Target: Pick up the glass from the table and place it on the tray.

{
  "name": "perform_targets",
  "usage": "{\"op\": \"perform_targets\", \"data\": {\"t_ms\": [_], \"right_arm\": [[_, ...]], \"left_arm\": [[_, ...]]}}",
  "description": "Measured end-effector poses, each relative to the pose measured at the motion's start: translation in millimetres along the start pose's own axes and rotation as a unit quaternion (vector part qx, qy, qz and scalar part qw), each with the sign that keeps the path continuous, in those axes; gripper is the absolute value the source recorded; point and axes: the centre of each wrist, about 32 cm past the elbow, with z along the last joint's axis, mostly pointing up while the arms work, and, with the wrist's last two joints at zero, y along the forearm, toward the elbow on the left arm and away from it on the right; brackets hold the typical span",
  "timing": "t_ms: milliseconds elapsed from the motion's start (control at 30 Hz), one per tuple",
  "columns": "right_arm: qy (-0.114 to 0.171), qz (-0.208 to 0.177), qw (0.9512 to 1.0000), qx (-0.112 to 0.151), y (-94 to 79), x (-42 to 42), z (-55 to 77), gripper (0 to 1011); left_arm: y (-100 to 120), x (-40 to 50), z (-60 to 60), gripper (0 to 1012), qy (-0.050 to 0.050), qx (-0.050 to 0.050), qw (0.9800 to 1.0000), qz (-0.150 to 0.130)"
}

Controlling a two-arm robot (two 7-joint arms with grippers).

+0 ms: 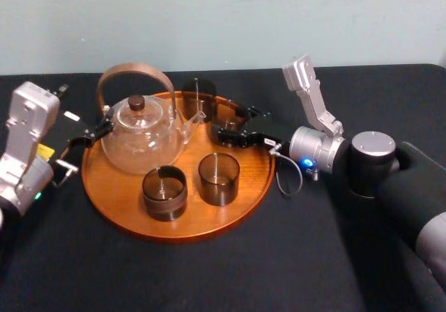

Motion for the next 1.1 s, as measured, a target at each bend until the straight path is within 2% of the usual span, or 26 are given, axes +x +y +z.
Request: {"op": "perform_targets", "data": {"t_ms": [1100], "right_arm": [[-0.003, -0.013, 0.9999, 0.007, -6.4, 4.3, -13.5, 905]], "left_arm": [[0.0, 0.0, 0.0, 1009, 0.0, 0.0, 1.0, 0.0]]}}
